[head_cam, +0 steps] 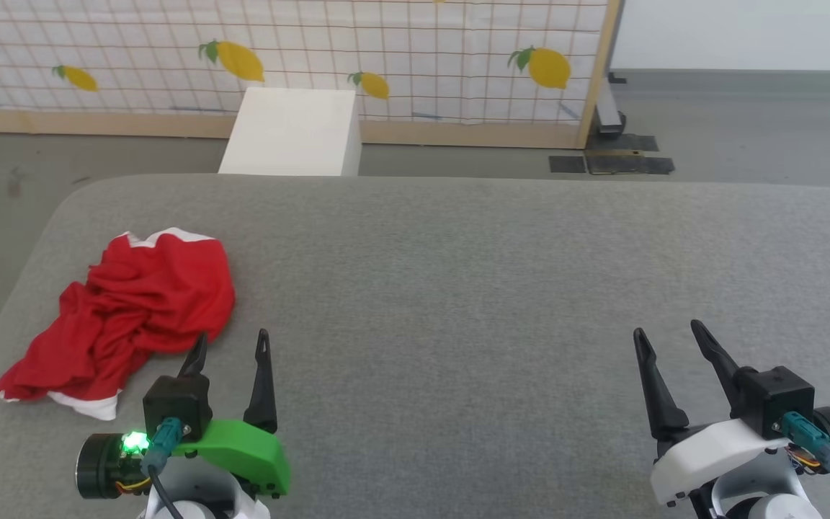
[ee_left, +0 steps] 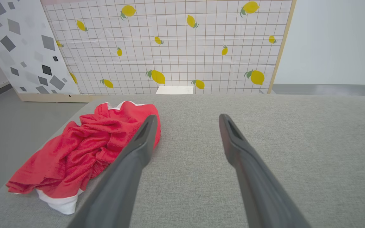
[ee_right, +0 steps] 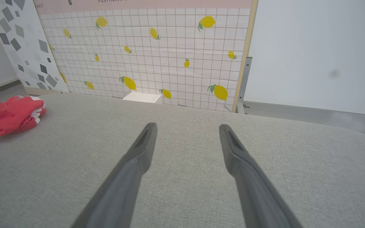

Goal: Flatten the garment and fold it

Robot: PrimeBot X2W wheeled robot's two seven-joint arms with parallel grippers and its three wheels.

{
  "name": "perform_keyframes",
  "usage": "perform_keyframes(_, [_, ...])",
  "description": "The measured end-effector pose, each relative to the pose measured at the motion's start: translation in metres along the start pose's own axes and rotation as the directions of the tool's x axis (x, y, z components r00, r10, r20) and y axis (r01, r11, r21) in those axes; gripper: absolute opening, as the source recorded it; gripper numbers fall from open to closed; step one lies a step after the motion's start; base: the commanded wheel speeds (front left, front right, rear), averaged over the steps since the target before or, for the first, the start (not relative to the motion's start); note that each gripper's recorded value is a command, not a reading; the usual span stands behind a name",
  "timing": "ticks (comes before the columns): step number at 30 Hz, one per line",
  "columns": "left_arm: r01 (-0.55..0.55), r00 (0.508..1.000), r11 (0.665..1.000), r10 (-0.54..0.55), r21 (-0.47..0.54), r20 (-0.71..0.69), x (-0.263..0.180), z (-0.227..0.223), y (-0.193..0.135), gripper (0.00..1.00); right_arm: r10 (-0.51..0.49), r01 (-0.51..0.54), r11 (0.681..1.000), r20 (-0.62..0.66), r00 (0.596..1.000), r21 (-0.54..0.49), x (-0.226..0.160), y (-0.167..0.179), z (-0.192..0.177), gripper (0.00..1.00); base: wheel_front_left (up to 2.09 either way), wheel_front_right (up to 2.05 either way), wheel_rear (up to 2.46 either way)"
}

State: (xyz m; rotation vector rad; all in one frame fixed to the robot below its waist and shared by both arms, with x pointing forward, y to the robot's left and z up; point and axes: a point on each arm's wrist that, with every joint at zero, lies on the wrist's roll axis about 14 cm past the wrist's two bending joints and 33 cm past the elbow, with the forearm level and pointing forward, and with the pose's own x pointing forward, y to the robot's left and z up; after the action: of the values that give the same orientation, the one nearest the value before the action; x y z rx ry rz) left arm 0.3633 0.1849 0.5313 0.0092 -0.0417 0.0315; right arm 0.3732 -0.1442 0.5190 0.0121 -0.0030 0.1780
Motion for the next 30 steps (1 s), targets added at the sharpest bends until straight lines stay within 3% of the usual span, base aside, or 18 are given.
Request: perform_keyframes(30, [-0.244,0.969,0.97,0.244,-0.012,0.024,-0.056,-0.002,0.071,1.0,0.227,-0.228,0.972,0.012,0.974,0.054,0.031,0.076,-0.009,1.0,0.0,0.0,0.0])
